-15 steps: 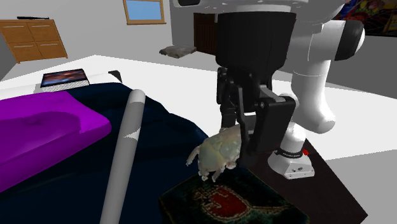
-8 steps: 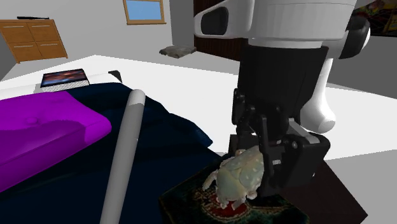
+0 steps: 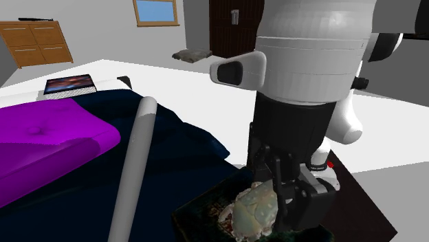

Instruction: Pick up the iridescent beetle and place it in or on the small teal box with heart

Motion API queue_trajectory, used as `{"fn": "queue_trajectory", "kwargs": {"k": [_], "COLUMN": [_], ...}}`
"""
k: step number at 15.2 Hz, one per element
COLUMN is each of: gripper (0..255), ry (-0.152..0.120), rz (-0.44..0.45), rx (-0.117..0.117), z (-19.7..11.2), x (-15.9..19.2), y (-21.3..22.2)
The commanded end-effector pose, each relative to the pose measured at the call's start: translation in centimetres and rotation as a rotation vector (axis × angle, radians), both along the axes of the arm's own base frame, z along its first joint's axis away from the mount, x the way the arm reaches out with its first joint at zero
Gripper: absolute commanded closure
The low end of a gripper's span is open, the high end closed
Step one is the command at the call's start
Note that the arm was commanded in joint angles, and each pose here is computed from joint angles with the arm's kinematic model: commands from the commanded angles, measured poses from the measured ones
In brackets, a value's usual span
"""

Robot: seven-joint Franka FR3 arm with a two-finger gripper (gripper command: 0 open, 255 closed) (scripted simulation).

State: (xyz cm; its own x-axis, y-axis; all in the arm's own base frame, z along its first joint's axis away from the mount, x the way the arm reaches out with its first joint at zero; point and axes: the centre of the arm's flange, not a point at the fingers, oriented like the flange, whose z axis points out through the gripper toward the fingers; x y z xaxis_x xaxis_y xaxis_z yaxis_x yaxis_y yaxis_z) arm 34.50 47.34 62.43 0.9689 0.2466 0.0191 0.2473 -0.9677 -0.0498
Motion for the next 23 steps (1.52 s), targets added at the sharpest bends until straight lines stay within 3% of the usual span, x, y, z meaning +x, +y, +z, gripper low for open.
{"fn": "queue_trajectory", "kwargs": {"k": [1,9,10,15,19,23], "gripper": [255,255,0,0,0,0], "ry": [0.0,0.0,0.0,0.0,0.0,0.0], "rz": [0.0,0.0,0.0,0.0,0.0,0.0], "rx": [0.0,0.0,0.0,0.0,0.0,0.0], "z": [-0.9,-0.9,-0.9,-0.9,4.1,4.1], "x": [0.0,0.0,0.0,0.0,0.0,0.0], "y": [0.1,0.1,0.1,0.1,-0.2,-0.2]}}
